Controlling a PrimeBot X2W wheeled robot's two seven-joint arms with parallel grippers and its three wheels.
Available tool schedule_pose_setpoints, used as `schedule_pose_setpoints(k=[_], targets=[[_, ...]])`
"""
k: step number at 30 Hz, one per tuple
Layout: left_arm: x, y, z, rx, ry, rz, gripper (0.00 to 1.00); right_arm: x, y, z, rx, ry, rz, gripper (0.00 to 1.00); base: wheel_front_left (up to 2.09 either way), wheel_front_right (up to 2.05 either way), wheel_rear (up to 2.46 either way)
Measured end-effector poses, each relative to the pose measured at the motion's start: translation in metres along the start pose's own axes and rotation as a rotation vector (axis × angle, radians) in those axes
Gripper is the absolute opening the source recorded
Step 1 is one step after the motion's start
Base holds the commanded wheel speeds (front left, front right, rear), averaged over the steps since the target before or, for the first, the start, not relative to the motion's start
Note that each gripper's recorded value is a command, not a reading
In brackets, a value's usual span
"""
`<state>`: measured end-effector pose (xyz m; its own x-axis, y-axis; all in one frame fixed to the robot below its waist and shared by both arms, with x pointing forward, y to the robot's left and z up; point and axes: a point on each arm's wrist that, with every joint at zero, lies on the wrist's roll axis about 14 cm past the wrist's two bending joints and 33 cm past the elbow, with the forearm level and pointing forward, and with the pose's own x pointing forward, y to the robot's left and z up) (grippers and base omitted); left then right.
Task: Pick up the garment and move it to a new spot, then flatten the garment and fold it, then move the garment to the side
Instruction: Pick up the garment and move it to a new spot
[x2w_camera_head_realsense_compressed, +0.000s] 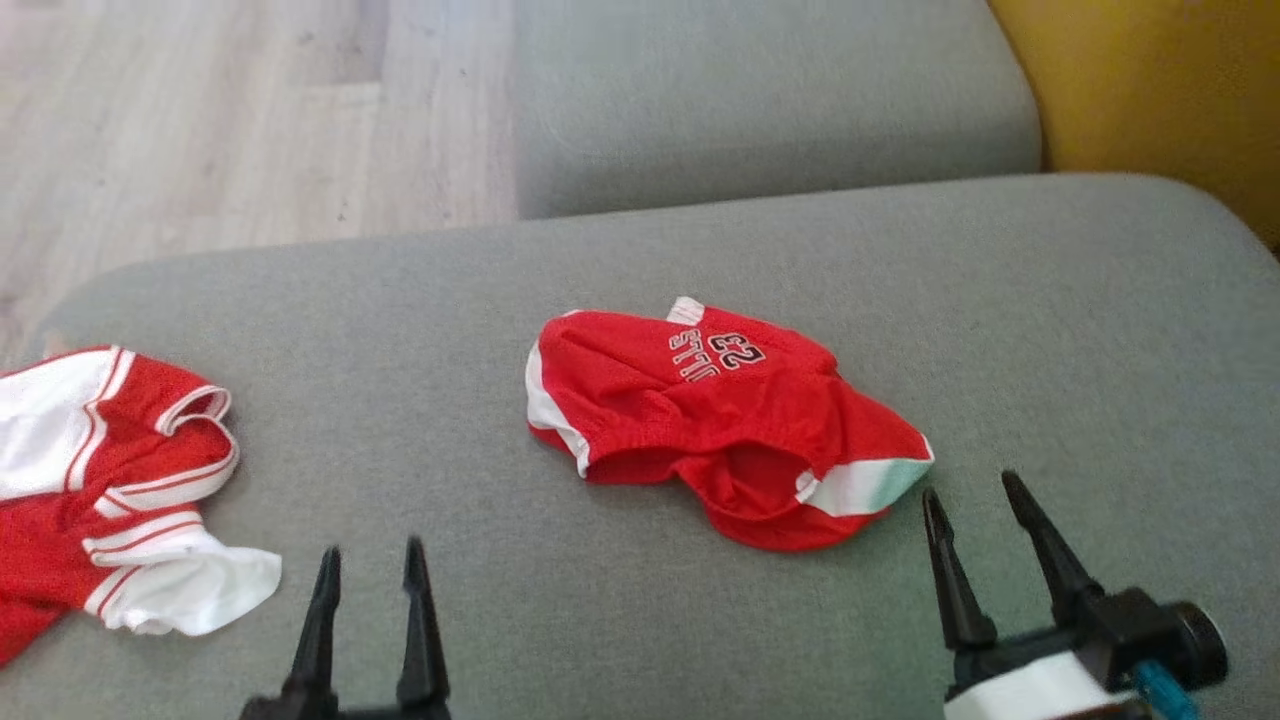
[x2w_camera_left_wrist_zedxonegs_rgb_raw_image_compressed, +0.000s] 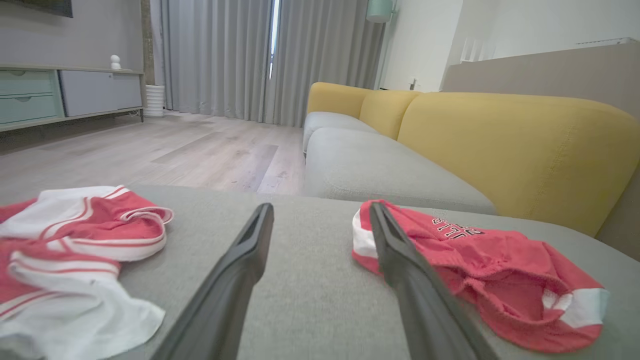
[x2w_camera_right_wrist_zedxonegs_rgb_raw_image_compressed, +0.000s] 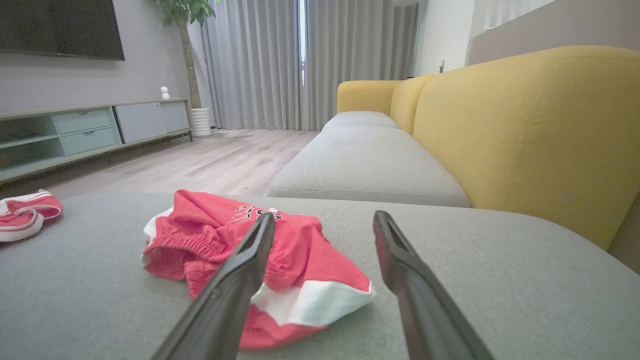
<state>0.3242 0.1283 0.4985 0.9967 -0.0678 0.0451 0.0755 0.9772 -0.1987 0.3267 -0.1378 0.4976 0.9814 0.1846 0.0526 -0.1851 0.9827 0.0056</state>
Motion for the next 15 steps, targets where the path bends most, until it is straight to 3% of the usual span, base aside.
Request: schedule_pose_setpoints(k=[5, 15], targets=[[-0.023, 0.007, -0.006, -0.005, 0.021, 0.044, 1.0, -0.008, 0.005, -0.002, -0.009, 0.008, 0.013, 1.0, 0.0, 0.0, 0.0], [-0.025, -0.007, -0.008, 0.065, 0.02, -0.005, 1.0, -0.021, -0.005, -0.011, -0.008, 0.038, -0.023, 1.0, 0.0, 0.0, 0.0]])
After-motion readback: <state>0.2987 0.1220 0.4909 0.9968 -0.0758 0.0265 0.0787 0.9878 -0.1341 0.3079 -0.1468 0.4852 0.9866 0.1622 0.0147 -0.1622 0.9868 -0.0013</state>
